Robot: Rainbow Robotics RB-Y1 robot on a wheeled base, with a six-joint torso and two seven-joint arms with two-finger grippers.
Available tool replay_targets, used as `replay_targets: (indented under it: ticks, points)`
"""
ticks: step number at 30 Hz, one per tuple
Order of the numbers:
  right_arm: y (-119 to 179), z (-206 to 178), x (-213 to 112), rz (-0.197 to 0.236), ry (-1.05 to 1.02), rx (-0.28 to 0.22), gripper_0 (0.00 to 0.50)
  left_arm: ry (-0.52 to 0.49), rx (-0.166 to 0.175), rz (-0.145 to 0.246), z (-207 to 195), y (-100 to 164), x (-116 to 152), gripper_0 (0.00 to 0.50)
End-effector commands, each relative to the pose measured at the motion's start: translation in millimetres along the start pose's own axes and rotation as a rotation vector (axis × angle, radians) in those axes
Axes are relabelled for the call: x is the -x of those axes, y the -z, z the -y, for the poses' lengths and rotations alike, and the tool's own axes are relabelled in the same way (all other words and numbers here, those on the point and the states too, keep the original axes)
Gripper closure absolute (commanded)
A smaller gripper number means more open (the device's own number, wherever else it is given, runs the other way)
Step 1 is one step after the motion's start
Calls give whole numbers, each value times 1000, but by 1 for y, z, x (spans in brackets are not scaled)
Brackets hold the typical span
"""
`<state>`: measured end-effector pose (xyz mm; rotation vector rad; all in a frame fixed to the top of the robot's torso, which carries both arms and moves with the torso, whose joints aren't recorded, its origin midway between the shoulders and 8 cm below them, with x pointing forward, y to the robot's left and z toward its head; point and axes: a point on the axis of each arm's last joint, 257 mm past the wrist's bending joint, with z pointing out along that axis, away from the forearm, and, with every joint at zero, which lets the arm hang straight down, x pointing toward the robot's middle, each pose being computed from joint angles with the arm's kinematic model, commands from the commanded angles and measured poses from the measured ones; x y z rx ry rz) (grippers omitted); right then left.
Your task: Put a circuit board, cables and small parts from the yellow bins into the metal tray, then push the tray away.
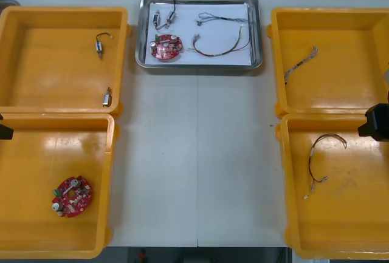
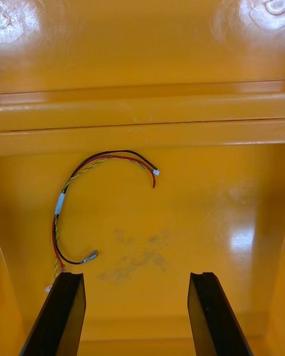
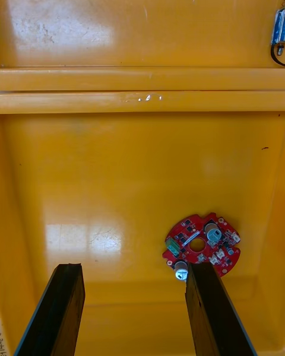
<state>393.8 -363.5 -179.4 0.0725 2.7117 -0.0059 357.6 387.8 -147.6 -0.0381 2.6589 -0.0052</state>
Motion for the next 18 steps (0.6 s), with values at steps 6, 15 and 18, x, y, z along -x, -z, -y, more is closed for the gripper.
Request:
replay_targets:
  ticks: [6,15,18]
  points:
    - [10,20,3,16,-40,-39,0,-88,46,17,-10,9,3,0]
    - [10,20,3,16,-40,-39,0,-88,46,17,-10,9,3,0]
    - [10,20,3,16,-40,-39,0,-88,46,17,-10,9,3,0]
